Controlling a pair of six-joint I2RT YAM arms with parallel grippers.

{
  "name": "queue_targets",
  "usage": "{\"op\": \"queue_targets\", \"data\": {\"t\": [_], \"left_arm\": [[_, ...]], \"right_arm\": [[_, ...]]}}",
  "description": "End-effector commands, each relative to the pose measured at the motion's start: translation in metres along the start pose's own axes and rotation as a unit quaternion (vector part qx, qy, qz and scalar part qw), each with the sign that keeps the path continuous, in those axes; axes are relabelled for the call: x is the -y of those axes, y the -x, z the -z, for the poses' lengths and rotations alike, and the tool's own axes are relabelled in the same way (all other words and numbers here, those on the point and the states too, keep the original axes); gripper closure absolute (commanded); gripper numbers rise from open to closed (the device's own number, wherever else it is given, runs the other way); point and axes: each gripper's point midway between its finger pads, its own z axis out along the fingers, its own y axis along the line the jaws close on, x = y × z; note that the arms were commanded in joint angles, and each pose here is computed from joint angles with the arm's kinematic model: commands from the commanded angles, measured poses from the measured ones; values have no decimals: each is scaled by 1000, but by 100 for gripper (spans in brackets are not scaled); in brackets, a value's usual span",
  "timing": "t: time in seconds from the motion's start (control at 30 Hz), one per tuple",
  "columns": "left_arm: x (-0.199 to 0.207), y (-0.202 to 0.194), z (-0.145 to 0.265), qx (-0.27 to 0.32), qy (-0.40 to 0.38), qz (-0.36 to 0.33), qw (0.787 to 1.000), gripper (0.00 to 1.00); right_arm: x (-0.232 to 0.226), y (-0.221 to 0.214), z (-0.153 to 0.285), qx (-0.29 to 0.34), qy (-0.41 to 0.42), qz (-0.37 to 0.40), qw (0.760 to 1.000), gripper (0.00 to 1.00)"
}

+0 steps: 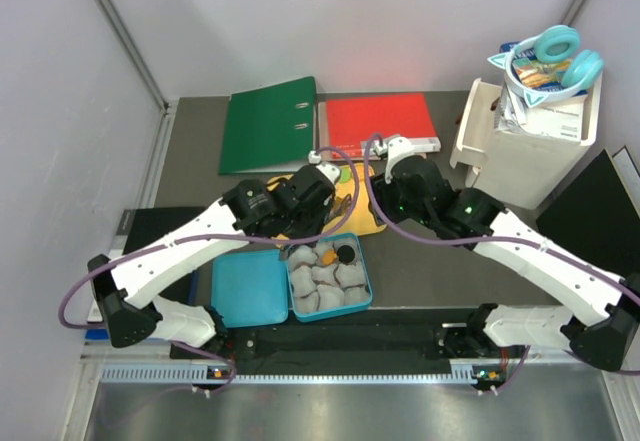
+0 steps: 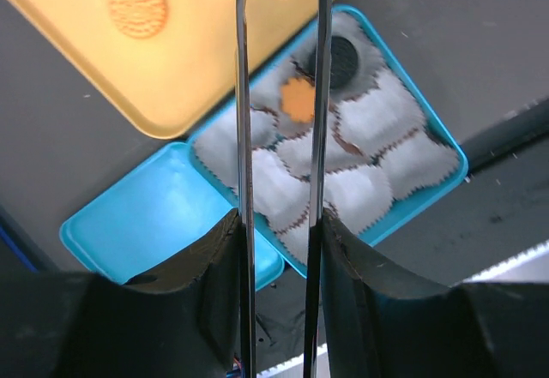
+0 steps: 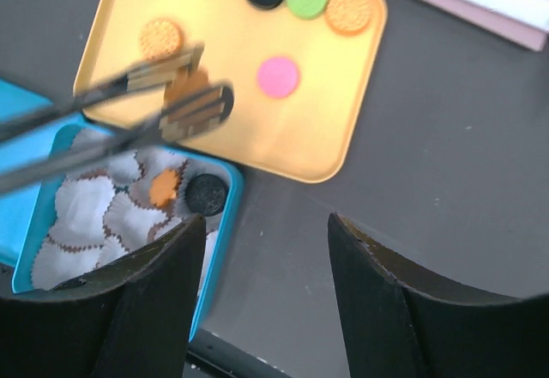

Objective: Pack the cookies

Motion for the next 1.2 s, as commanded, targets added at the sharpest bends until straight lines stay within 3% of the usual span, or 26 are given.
{"op": "queue_targets", "data": {"t": [0.0, 0.2, 0.77, 1.17], "left_arm": [[33, -11, 19, 2, -60, -33, 998, 76], [65, -47, 21, -36, -83, -74, 993, 77], [57, -98, 19, -83, -80, -57, 992, 77], [55, -98, 13, -75, -72, -68, 992, 71]], "right_arm": [[23, 63, 36, 110, -40, -44, 992, 41], [37, 67, 42, 123, -62, -60, 989, 41], [34, 52, 36, 102, -58, -67, 991, 41], [34, 48, 32, 98, -58, -72, 991, 41]]}}
